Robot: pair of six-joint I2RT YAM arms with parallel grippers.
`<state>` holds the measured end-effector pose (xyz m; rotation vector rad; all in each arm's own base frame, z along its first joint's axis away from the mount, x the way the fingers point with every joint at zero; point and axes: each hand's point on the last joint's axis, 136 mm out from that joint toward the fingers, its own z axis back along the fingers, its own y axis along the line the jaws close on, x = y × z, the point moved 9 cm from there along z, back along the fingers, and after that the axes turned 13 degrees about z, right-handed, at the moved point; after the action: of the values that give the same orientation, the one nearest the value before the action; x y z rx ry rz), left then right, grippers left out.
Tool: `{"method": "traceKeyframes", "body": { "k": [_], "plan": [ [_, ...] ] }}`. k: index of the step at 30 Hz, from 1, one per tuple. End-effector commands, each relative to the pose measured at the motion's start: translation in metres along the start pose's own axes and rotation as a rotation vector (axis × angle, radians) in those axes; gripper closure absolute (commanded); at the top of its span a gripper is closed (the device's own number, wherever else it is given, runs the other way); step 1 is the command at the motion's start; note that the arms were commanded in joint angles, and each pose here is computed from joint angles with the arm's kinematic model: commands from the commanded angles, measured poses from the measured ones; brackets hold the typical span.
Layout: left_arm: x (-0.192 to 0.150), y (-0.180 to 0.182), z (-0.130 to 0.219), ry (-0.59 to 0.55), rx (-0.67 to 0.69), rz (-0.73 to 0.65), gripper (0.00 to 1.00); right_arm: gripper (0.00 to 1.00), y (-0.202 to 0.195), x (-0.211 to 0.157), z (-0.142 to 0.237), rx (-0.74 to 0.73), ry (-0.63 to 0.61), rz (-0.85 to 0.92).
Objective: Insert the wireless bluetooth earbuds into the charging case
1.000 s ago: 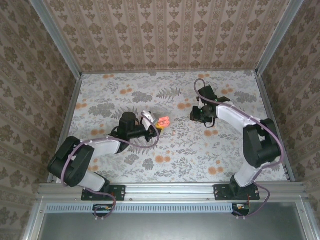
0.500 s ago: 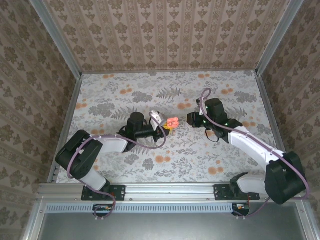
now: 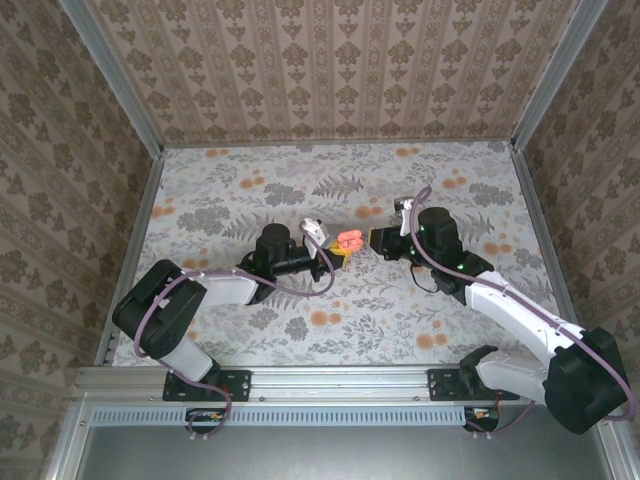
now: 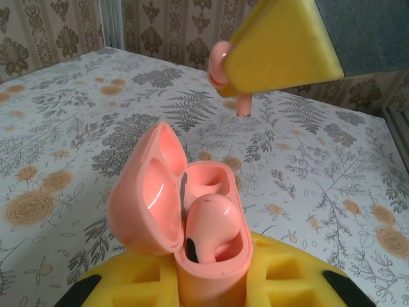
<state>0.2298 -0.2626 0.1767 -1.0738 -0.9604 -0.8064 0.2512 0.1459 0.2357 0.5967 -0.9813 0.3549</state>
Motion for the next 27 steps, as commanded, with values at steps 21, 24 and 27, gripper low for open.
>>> {"method": "traceKeyframes", "body": {
  "k": [21, 24, 27],
  "plan": [
    [0.017, -0.010, -0.002, -0.070, -0.048, -0.017, 0.84, 0.76, 0.017, 0.014, -0.004, 0.078, -0.083, 0.014],
    [0.018, -0.010, -0.002, -0.070, -0.048, -0.018, 0.84, 0.76, 0.018, 0.015, -0.006, 0.083, -0.081, 0.015],
    [0.018, -0.010, -0.002, -0.071, -0.048, -0.019, 0.84, 0.76, 0.018, 0.014, -0.008, 0.082, -0.076, 0.015]
  ]
}}
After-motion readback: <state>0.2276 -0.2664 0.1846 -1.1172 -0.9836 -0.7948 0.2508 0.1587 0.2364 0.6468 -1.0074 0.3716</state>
